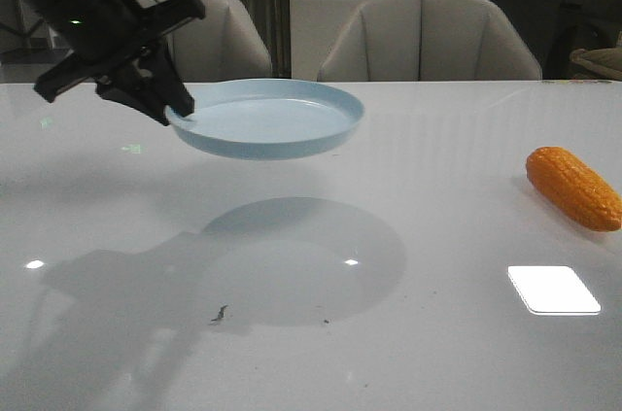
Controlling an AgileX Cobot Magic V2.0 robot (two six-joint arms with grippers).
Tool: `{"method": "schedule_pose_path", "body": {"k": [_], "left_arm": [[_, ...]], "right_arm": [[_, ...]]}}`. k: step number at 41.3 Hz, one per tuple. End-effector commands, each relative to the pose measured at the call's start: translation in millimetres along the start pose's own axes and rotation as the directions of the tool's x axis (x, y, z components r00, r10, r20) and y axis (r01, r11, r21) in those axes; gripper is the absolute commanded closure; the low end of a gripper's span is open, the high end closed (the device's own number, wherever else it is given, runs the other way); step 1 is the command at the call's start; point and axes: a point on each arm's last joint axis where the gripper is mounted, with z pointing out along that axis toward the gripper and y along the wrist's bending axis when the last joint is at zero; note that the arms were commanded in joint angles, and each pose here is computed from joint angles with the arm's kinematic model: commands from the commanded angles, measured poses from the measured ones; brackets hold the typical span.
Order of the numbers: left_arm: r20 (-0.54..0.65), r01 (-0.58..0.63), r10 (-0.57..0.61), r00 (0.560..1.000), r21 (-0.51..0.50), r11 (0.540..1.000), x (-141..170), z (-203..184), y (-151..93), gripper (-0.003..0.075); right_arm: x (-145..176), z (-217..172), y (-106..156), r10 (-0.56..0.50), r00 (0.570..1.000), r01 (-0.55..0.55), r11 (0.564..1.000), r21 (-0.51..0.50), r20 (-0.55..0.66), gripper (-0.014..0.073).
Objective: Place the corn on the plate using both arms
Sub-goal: 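Lift the plate with the left gripper and set it toward table center, then open the left gripper and raise it away from the plate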
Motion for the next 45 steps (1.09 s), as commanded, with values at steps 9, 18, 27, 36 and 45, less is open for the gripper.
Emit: {"method": "schedule_pose_path", "body": {"k": [9,18,27,36,45], "left_arm": [[0.148,-0.083,0.072,0.986,0.066,0.994,-3.6,-15.4,-46.1,0.0625],[0.068,-0.062,0.058,0.996,0.045,0.997,4.9,9.9,-35.5,0.0625],[-0.008,-0.041,0.042,0.999,0.026,0.999,14.6,42.9,-26.7,0.0625],[-0.040,-0.045,0.046,0.998,0.010,0.999,18.5,52.8,-22.0,0.0556],[-0.027,-0.057,0.058,0.998,0.010,0.998,14.2,50.5,-23.6,0.0344]], "right_arm": [[-15.2,-4.6,1.2,0.004,0.995,-0.003,1.000,-0.008,0.098,0.0054],[-15.2,-4.6,1.2,0.004,0.995,-0.003,1.000,-0.008,0.098,0.0054],[-15.0,-4.6,1.2,0.004,0.995,-0.003,1.000,-0.008,0.096,0.0054],[-14.4,-4.5,1.1,0.004,0.996,-0.003,1.000,-0.007,0.089,0.0054],[-14.5,-4.5,1.1,0.004,0.996,-0.003,1.000,-0.007,0.091,0.0054]]}}
